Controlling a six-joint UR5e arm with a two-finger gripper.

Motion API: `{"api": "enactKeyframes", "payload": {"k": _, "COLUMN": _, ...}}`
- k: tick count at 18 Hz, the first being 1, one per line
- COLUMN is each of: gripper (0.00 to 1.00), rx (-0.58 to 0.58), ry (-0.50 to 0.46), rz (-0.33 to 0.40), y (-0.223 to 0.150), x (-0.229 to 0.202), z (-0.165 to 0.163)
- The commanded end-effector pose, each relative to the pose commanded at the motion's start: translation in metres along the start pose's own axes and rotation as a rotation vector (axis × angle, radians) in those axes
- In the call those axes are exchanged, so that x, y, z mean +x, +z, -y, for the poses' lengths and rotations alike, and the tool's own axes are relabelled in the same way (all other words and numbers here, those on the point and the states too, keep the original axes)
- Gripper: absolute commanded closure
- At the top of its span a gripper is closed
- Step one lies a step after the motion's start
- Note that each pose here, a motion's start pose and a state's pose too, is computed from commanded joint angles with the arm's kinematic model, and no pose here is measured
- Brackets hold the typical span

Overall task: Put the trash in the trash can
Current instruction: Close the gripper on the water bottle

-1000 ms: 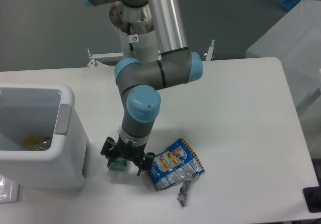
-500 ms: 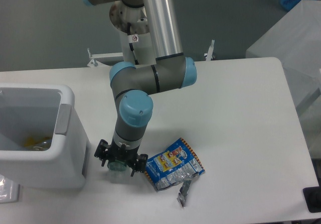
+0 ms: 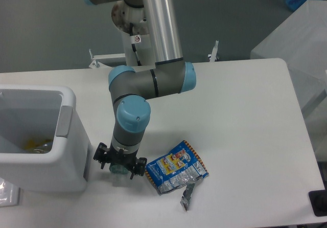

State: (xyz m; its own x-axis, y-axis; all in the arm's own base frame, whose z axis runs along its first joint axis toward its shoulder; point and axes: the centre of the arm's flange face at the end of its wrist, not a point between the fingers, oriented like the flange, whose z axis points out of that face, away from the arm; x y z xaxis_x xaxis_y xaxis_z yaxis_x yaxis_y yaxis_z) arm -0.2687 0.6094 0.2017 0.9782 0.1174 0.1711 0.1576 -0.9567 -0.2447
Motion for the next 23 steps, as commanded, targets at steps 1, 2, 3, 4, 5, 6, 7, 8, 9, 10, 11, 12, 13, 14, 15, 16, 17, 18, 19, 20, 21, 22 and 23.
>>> {"api": "enactKeyframes", "payload": {"k": 1, "gripper": 0.0, "rx": -0.005, "ry": -0.001, "rz": -0.001, "y": 0.0025, "x": -0.0004, "z": -0.001}}
{"api": "enactKeyframes", "payload": {"k": 2, "gripper": 0.0, "rx": -0.005, "ry": -0.001, "rz": 0.001, "y": 0.0021, "x": -0.0002, "z": -0.0015}}
{"api": "enactKeyframes", "payload": {"k": 3, "gripper": 0.0, "rx": -0.008, "ry": 0.002, "rz": 0.004, "y": 0.0023, "x": 0.0008, "z": -0.0023}}
{"api": "enactKeyframes", "payload": {"k": 4, "gripper": 0.0, "rx": -0.009, "ry": 0.0, "rz": 0.004, "y": 0.0033, "x": 0.0006, "z": -0.0025}}
{"api": "enactKeyframes", "payload": {"k": 5, "gripper": 0.0, "rx": -0.011, "ry": -0.001, "rz": 0.004, "y": 0.0046, "x": -0.0001, "z": -0.0024}}
{"api": "enactKeyframes", "payload": {"k": 6, "gripper": 0.0, "rx": -0.012, "ry": -0.001, "rz": 0.003, "y": 0.006, "x": -0.0006, "z": -0.0022}}
{"api": "enactKeyframes", "payload": {"k": 7, "gripper": 0.0, "rx": -0.012, "ry": -0.001, "rz": 0.003, "y": 0.006, "x": -0.0006, "z": -0.0022}}
{"api": "enactKeyframes", "payload": {"k": 8, "gripper": 0.0, "rx": -0.012, "ry": -0.001, "rz": 0.003, "y": 0.006, "x": -0.0006, "z": -0.0022}}
{"api": "enactKeyframes", "payload": {"k": 9, "gripper": 0.01, "rx": -0.012, "ry": -0.003, "rz": 0.003, "y": 0.006, "x": -0.001, "z": -0.0014}}
{"api": "enactKeyframes", "payload": {"k": 10, "gripper": 0.03, "rx": -0.011, "ry": -0.002, "rz": 0.004, "y": 0.0054, "x": -0.0012, "z": -0.0008}}
{"api": "enactKeyframes", "payload": {"k": 11, "gripper": 0.03, "rx": -0.01, "ry": -0.002, "rz": 0.005, "y": 0.0053, "x": -0.0012, "z": -0.0006}}
{"api": "enactKeyframes", "payload": {"k": 12, "gripper": 0.04, "rx": -0.011, "ry": -0.002, "rz": 0.004, "y": 0.0058, "x": -0.0011, "z": -0.0012}}
{"api": "enactKeyframes", "payload": {"k": 13, "gripper": 0.05, "rx": -0.011, "ry": -0.002, "rz": 0.004, "y": 0.0058, "x": -0.0011, "z": -0.0012}}
{"api": "enactKeyframes", "payload": {"k": 14, "gripper": 0.06, "rx": -0.012, "ry": -0.003, "rz": 0.003, "y": 0.0064, "x": -0.0009, "z": -0.0018}}
{"api": "enactKeyframes", "payload": {"k": 15, "gripper": 0.07, "rx": -0.012, "ry": -0.003, "rz": 0.003, "y": 0.006, "x": -0.0006, "z": -0.0022}}
{"api": "enactKeyframes", "payload": {"k": 16, "gripper": 0.09, "rx": -0.014, "ry": -0.003, "rz": 0.003, "y": 0.0065, "x": -0.0005, "z": -0.0028}}
{"api": "enactKeyframes", "payload": {"k": 17, "gripper": 0.11, "rx": -0.015, "ry": -0.003, "rz": 0.002, "y": 0.0067, "x": -0.0004, "z": -0.0029}}
{"api": "enactKeyframes", "payload": {"k": 18, "gripper": 0.11, "rx": -0.021, "ry": -0.004, "rz": 0.009, "y": 0.0072, "x": -0.0011, "z": -0.0039}}
{"api": "enactKeyframes", "payload": {"k": 19, "gripper": 0.11, "rx": -0.026, "ry": -0.003, "rz": 0.022, "y": 0.0066, "x": -0.0024, "z": -0.004}}
{"api": "enactKeyframes", "payload": {"k": 20, "gripper": 0.12, "rx": -0.028, "ry": -0.003, "rz": 0.03, "y": 0.0065, "x": -0.0031, "z": -0.0042}}
{"api": "enactKeyframes", "payload": {"k": 21, "gripper": 0.12, "rx": -0.029, "ry": -0.003, "rz": 0.031, "y": 0.0064, "x": -0.0033, "z": -0.0043}}
{"api": "enactKeyframes", "payload": {"k": 22, "gripper": 0.12, "rx": -0.028, "ry": -0.002, "rz": 0.032, "y": 0.0059, "x": -0.0034, "z": -0.0037}}
{"api": "enactKeyframes", "payload": {"k": 23, "gripper": 0.12, "rx": -0.028, "ry": -0.002, "rz": 0.032, "y": 0.0059, "x": -0.0034, "z": -0.0037}}
